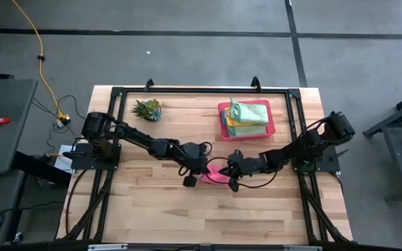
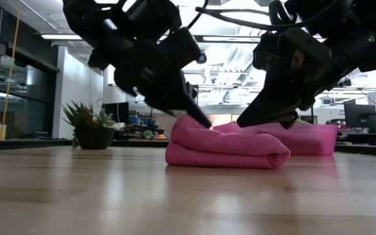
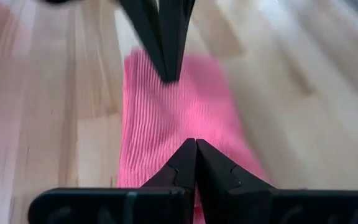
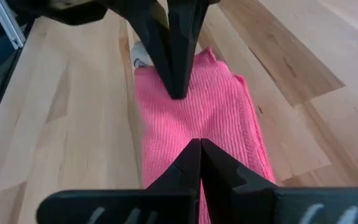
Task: Fold microfiber towels
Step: Put the folded pink microfiber cloth into the pink bin
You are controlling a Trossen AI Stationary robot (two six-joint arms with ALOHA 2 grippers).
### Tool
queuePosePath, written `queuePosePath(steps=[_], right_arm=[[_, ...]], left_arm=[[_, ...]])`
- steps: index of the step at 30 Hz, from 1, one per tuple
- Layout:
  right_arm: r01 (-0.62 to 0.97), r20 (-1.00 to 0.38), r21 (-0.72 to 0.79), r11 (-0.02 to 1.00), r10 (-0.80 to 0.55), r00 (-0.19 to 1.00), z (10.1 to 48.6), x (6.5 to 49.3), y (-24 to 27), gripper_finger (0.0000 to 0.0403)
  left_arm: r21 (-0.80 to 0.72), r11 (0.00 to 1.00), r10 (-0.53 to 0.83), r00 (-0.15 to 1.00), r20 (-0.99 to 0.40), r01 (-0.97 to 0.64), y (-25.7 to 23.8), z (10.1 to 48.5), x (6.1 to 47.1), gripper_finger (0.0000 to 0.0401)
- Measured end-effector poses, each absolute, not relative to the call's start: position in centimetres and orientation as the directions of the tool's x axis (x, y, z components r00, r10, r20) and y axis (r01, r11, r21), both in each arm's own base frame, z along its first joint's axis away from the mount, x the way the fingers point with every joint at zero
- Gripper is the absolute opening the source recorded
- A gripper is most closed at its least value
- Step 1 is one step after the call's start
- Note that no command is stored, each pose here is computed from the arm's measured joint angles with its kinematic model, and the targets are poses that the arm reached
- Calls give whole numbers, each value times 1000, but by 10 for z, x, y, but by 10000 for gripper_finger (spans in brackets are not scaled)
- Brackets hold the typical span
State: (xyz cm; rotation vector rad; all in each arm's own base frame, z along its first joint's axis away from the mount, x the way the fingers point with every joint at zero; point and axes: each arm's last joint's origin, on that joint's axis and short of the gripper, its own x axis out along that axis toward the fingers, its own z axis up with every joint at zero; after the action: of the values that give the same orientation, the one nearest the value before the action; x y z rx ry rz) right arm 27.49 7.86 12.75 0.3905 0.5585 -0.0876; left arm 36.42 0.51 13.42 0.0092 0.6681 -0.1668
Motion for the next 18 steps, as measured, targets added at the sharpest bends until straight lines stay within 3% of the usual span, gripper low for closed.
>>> queuePosePath(steps=[9,18], right_arm=[[207,-590,307,929,15,808,122,271,77,0],[186,-569,277,943,5,822,131,269,76,0]], left_arm=[[100,986,-2,603,-798,135,4,129,344,0],[252,960,154,519,-841,122,10,157,320,0]])
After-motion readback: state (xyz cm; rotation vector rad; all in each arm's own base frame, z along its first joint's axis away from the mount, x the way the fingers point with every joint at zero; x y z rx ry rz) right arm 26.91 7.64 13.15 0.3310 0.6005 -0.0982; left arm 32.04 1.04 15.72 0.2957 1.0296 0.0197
